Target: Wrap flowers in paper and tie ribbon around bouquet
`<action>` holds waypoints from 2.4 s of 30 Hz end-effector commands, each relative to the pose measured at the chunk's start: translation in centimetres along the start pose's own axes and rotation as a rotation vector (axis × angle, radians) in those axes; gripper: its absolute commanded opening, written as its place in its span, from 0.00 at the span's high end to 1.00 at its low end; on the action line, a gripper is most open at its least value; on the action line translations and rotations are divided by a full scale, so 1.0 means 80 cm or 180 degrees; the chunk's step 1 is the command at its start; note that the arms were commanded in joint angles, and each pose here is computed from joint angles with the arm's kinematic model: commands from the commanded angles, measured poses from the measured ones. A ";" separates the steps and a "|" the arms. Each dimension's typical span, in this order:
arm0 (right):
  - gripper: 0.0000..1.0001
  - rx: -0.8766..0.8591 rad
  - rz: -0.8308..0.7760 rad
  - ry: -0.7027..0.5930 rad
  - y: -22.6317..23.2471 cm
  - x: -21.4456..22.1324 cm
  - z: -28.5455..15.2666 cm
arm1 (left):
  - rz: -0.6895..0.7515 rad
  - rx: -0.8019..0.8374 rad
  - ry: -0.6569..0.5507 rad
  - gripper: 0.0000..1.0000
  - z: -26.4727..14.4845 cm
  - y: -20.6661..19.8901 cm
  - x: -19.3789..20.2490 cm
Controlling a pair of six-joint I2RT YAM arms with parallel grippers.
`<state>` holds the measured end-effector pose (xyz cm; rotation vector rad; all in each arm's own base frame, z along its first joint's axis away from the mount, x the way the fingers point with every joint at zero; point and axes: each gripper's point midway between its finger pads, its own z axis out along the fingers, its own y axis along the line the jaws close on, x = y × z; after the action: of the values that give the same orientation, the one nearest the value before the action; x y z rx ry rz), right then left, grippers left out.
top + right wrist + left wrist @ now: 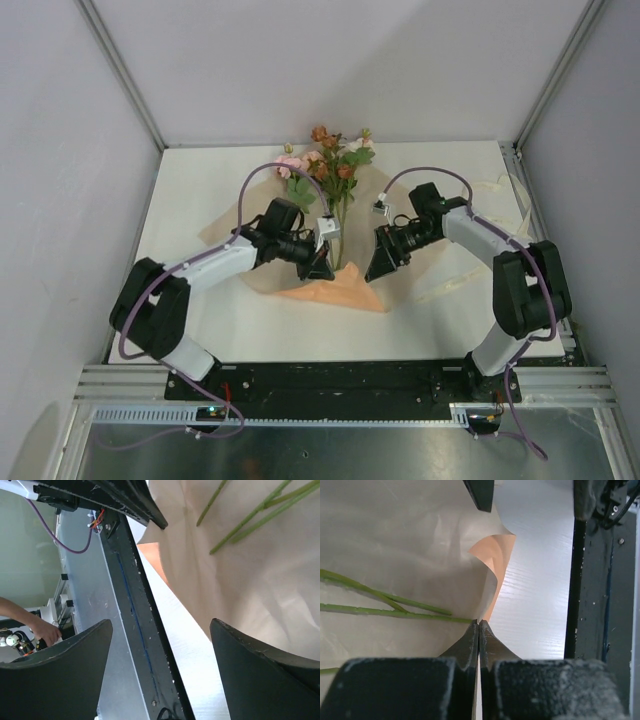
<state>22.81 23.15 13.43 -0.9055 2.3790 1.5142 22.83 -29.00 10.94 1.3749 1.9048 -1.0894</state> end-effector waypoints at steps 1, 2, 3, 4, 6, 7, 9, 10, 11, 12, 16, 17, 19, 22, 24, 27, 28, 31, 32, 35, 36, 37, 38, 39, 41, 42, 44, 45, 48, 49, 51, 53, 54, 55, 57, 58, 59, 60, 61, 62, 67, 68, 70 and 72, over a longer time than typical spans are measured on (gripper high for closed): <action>0.14 -0.0037 -0.0219 -0.0155 -0.002 -0.030 0.017 | -0.0456 0.0225 -0.0136 1.00 -0.003 0.001 -0.016; 0.14 0.0021 -0.0263 -0.0156 -0.006 -0.033 0.021 | -0.0511 0.0212 -0.0140 1.00 -0.005 0.005 -0.015; 0.13 0.0137 -0.0265 -0.0134 -0.014 -0.034 0.027 | -0.0570 0.0206 -0.0141 1.00 -0.005 0.009 -0.013; 0.13 0.0216 -0.0280 -0.0127 -0.022 -0.036 0.032 | -0.0633 0.0197 -0.0141 1.00 -0.006 0.014 -0.010; 0.14 0.0356 -0.0241 -0.0089 -0.037 -0.037 0.043 | -0.0767 0.0182 -0.0135 1.00 -0.008 0.021 -0.003; 0.14 0.0382 -0.0197 -0.0069 -0.042 -0.037 0.048 | -0.0832 0.0175 -0.0127 1.00 -0.009 0.024 0.001; 0.15 0.0388 -0.0143 -0.0047 -0.048 -0.037 0.056 | -0.0938 0.0140 -0.0124 1.00 -0.011 0.031 0.008; 0.15 0.0379 -0.0123 -0.0029 -0.049 -0.036 0.059 | -0.0982 0.0120 -0.0127 1.00 -0.013 0.035 0.010; 0.16 0.0360 -0.0116 -0.0002 -0.049 -0.035 0.063 | -0.1020 0.0104 -0.0131 1.00 -0.015 0.038 0.012; 0.16 0.0327 -0.0112 0.0029 -0.047 -0.032 0.067 | -0.1047 0.0081 -0.0131 1.00 -0.016 0.042 0.013; 0.22 0.0211 -0.0097 0.0117 -0.042 -0.026 0.080 | -0.1141 0.0055 -0.0135 0.99 -0.017 0.050 0.016; 0.25 0.0191 -0.0100 0.0129 -0.042 -0.025 0.084 | -0.1162 0.0058 -0.0141 0.98 -0.017 0.051 0.015; 0.41 0.0117 -0.0075 0.0147 -0.041 -0.025 0.089 | -0.1189 0.0043 -0.0160 0.97 -0.019 0.055 0.014; 0.74 0.0032 -0.0031 0.0158 -0.041 -0.031 0.094 | -0.1223 -0.0013 -0.0211 0.94 -0.028 0.061 0.010; 0.92 0.0012 -0.0027 0.0172 -0.041 -0.035 0.094 | -0.1261 -0.0067 -0.0256 0.85 -0.036 0.064 0.007; 0.99 0.0027 -0.0077 0.0137 -0.038 -0.043 0.089 | -0.1439 -0.0232 -0.0309 0.64 -0.052 0.071 0.009; 0.99 0.0039 -0.0105 0.0121 -0.037 -0.046 0.087 | -0.1554 -0.0258 -0.0315 0.56 -0.055 0.070 0.014; 1.00 0.0104 -0.0200 0.0073 -0.033 -0.055 0.082 | -0.1712 -0.0304 -0.0344 0.42 -0.064 0.063 0.023; 1.00 0.0123 -0.0229 0.0066 -0.033 -0.058 0.080 | -0.1746 -0.0316 -0.0329 0.33 -0.065 0.059 0.030; 1.00 0.0198 -0.0311 0.0085 -0.034 -0.063 0.079 | -0.1820 -0.0359 -0.0272 0.24 -0.065 0.048 0.049; 1.00 0.0223 -0.0335 0.0098 -0.035 -0.064 0.079 | -0.1854 -0.0406 -0.0232 0.23 -0.064 0.047 0.058; 1.00 0.0255 -0.0365 0.0121 -0.037 -0.064 0.080 | -0.1940 -0.0462 -0.0212 0.23 -0.064 0.049 0.064; 1.00 0.0286 -0.0392 0.0143 -0.038 -0.065 0.081 | -0.2006 -0.0515 -0.0206 0.23 -0.065 0.052 0.069; 1.00 0.0343 -0.0422 0.0165 -0.042 -0.067 0.082 | -0.2053 -0.0564 -0.0218 0.23 -0.066 0.056 0.071; 1.00 0.0442 -0.0448 0.0188 -0.049 -0.071 0.083 | -0.2114 -0.0692 -0.0245 0.25 -0.070 0.067 0.074; 1.00 0.0483 -0.0444 0.0196 -0.053 -0.073 0.083 | -0.2139 -0.0782 -0.0248 0.26 -0.073 0.073 0.076; 1.00 0.0575 -0.0454 0.0199 -0.061 -0.080 0.084 | -0.2214 -0.0929 -0.0247 0.30 -0.077 0.084 0.080; 1.00 0.0630 -0.0467 0.0200 -0.065 -0.085 0.085 | -0.2272 -0.1000 -0.0240 0.34 -0.079 0.089 0.083; 1.00 0.0799 -0.0449 0.0265 -0.081 -0.091 0.089 | -0.2509 -0.1248 -0.0188 0.53 -0.082 0.104 0.097; 1.00 0.0852 -0.0458 0.0293 -0.085 -0.093 0.089 | -0.2609 -0.1328 -0.0174 0.61 -0.083 0.109 0.103; 1.00 0.0956 -0.0461 0.0373 -0.095 -0.094 0.091 | -0.2769 -0.1405 -0.0152 0.68 -0.084 0.115 0.112; 1.00 0.1039 -0.0473 0.0443 -0.103 -0.094 0.095 | -0.2829 -0.1452 -0.0159 0.70 -0.087 0.118 0.115; 1.00 0.1078 -0.0493 0.0480 -0.107 -0.094 0.097 | -0.2834 -0.1482 -0.0185 0.68 -0.091 0.120 0.114; 1.00 0.1112 -0.0512 0.0510 -0.109 -0.093 0.099 | -0.2846 -0.1495 -0.0212 0.62 -0.094 0.120 0.113; 1.00 0.1179 -0.0557 0.0564 -0.114 -0.093 0.102 | -0.2855 -0.1567 -0.0325 0.52 -0.107 0.122 0.107; 1.00 0.1206 -0.0579 0.0591 -0.116 -0.092 0.104 | -0.2817 -0.1622 -0.0419 0.48 -0.118 0.123 0.100; 1.00 0.1226 -0.0595 0.0610 -0.118 -0.091 0.106 | -0.2759 -0.1665 -0.0490 0.45 -0.127 0.123 0.095; 1.00 0.1246 -0.0604 0.0615 -0.119 -0.092 0.107 | -0.2633 -0.1714 -0.0588 0.42 -0.138 0.121 0.084; 1.00 0.1258 -0.0611 0.0619 -0.120 -0.092 0.109 | -0.2518 -0.1708 -0.0669 0.41 -0.145 0.116 0.074; 1.00 0.1263 -0.0620 0.0617 -0.120 -0.093 0.109 | -0.2386 -0.1650 -0.0786 0.40 -0.152 0.108 0.058; 1.00 0.1295 -0.0675 0.0592 -0.121 -0.102 0.112 | -0.2376 -0.1228 -0.0992 0.47 -0.134 0.068 0.034; 1.00 0.1296 -0.0688 0.0589 -0.120 -0.104 0.111 | -0.2498 -0.1157 -0.0973 0.51 -0.124 0.064 0.042; 1.00 0.1307 -0.0710 0.0613 -0.120 -0.105 0.113 | -0.2680 -0.1081 -0.0961 0.57 -0.108 0.067 0.055; 1.00 0.1325 -0.0718 0.0640 -0.122 -0.105 0.114 | -0.2794 -0.1045 -0.0952 0.60 -0.100 0.076 0.059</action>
<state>32.48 30.93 4.87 -1.1728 2.5327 0.8777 27.76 -17.72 11.91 0.2390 2.2775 -1.0587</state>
